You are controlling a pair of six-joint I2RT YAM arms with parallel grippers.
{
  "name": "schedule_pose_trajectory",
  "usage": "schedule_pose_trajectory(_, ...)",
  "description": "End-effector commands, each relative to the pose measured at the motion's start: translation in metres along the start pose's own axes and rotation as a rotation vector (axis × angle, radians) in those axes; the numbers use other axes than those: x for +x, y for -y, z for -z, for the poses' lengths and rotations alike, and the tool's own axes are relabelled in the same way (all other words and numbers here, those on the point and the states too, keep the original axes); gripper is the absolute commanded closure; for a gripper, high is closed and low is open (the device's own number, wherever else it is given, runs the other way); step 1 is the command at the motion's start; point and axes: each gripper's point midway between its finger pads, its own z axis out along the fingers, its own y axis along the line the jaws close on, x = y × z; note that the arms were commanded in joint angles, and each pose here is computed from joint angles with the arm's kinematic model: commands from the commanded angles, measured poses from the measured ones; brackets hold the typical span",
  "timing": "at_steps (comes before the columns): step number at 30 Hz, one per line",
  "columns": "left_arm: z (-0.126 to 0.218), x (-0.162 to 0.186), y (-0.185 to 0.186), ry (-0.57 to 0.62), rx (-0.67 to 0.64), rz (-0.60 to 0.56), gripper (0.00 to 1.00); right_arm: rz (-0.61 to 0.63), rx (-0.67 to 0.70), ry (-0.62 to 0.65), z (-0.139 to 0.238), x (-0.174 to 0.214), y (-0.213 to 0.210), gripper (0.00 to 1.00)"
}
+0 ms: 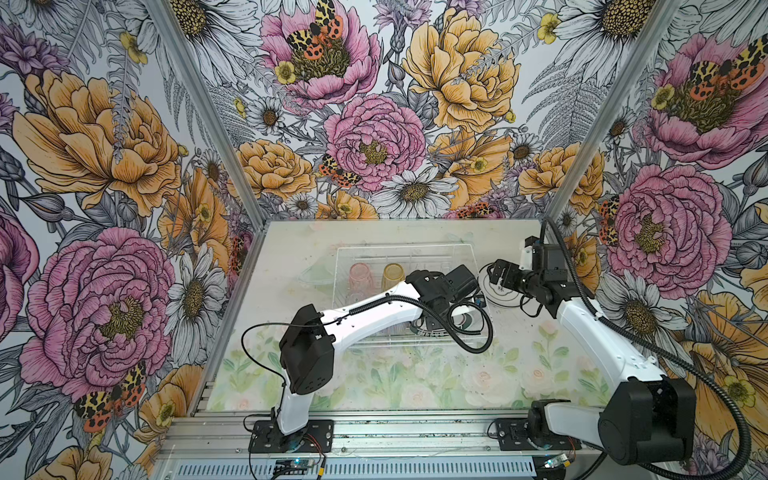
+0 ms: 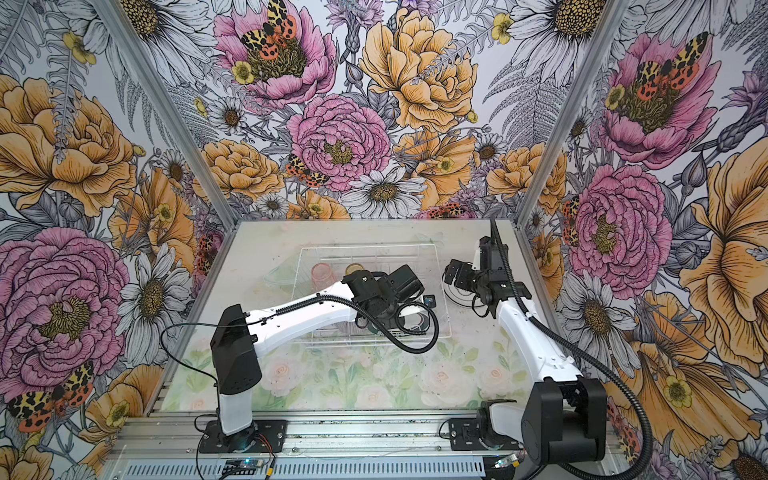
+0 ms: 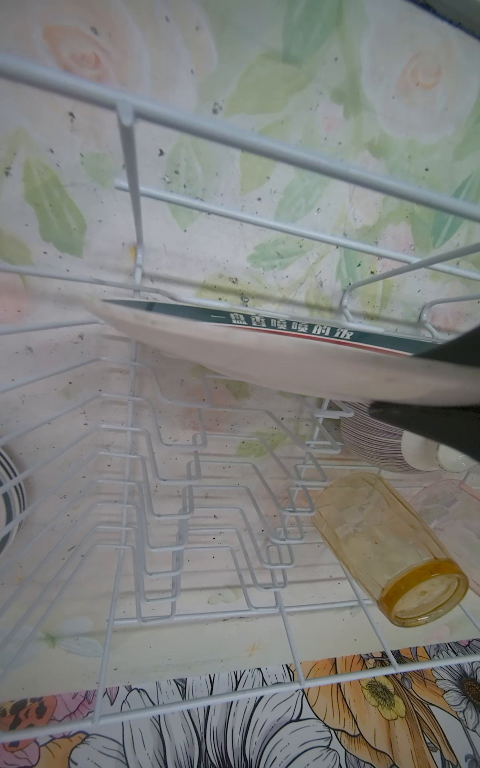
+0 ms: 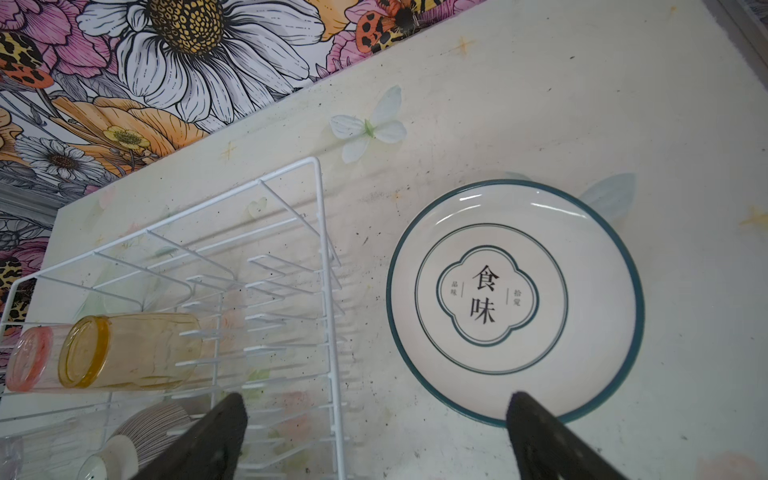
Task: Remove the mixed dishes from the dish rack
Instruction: 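Lift the rimmed plate upright with the left gripper while the right grasps its rim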
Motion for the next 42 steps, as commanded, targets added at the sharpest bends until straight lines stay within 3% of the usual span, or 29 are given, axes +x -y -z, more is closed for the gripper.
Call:
schedule_pose_trajectory(1,0.005,-0.002,-0.025,0.025,-0.092,0.054,0.91,0.004,0.011,-0.004,-0.003,0.003,0.0,0.01)
schedule_pose_trajectory(13,0.023,-0.009,-0.021,0.135,0.026,0.112,0.94,0.009,0.003,-0.009,-0.003,0.005,-0.003,0.01)
schedule_pose_trajectory(20,0.059,-0.009,-0.038,0.24,0.023,0.169,0.94,0.019,-0.001,0.005,0.002,0.003,-0.005,0.0)
schedule_pose_trajectory(32,0.082,-0.011,-0.047,0.312,-0.002,0.193,0.94,0.026,-0.021,0.002,0.003,0.005,-0.009,0.0)
schedule_pose_trajectory(42,0.119,-0.001,-0.091,0.492,0.022,0.395,0.94,0.075,-0.122,0.033,0.024,0.003,-0.029,0.04)
